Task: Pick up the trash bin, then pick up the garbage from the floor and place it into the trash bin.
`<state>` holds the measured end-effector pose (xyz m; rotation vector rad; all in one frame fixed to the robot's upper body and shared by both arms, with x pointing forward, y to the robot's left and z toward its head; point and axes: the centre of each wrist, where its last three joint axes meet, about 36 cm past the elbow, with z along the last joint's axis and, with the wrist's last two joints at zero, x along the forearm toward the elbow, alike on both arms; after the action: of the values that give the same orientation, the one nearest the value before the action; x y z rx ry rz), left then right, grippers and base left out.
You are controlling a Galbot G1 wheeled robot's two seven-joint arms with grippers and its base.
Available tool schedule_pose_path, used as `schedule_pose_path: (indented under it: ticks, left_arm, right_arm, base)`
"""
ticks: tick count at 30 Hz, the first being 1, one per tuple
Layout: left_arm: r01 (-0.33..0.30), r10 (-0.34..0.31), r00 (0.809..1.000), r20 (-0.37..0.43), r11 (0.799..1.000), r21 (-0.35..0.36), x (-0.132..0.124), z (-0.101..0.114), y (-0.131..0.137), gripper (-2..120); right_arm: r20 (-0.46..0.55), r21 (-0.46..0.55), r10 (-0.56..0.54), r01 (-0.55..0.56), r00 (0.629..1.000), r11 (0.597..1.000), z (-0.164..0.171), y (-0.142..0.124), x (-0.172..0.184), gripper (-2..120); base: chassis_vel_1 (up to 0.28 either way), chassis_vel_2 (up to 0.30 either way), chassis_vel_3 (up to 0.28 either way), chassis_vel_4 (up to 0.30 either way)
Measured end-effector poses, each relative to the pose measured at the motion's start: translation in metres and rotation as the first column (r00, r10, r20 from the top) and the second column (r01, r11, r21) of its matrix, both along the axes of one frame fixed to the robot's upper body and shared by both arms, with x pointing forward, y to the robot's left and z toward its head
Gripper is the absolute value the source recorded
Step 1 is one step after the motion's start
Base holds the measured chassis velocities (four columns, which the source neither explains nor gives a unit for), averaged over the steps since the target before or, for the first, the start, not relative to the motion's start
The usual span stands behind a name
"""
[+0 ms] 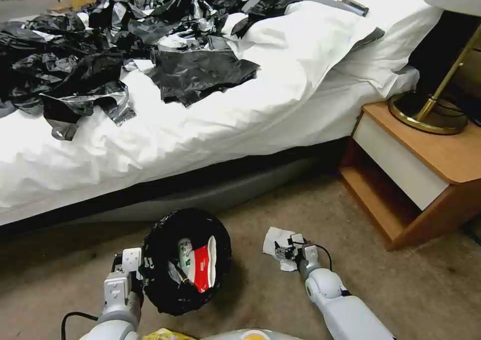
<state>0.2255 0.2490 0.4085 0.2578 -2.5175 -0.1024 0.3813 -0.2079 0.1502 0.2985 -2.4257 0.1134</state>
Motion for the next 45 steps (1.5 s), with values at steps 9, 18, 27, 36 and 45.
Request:
schedule_pose_path:
  ticks: [9, 18, 27, 36, 45]
  left_arm:
    - [0.004, -0.004, 1.000, 0.001, 1.000, 0.001, -0.002, 0.001, 0.000, 0]
    - [0.009, -0.009, 1.000, 0.005, 1.000, -0.002, -0.001, 0.001, -0.003, 0]
    - [0.012, -0.012, 1.000, 0.010, 1.000, -0.002, 0.001, 0.002, -0.003, 0]
    - [0.013, -0.013, 1.000, 0.009, 1.000, -0.002, 0.002, 0.001, -0.002, 0]
    - [0.012, -0.012, 1.000, 0.003, 1.000, -0.003, 0.001, -0.001, -0.002, 0]
  right_arm:
    - [-0.002, -0.015, 0.027, -0.027, 1.000, 1.000, -0.004, 0.008, -0.013, 55]
    - [0.006, -0.020, 0.033, -0.032, 0.999, 0.999, -0.004, 0.009, -0.014, 24]
    - [0.014, -0.027, 0.031, -0.031, 0.999, 0.999, -0.005, 0.006, -0.013, 0]
    - [0.049, -0.031, 0.028, -0.027, 0.998, 0.999, -0.004, 0.008, -0.014, 0]
    - [0.397, 0.074, 0.044, -0.080, 0.917, 0.994, 0.066, 0.038, -0.012, 0]
  base:
    - [0.000, 0.000, 0.000, 0.000]
    - [0.000, 0.000, 0.000, 0.000]
    - [0.000, 0.000, 0.000, 0.000]
    - [0.000, 0.000, 0.000, 0.000]
    - [0.000, 0.000, 0.000, 0.000]
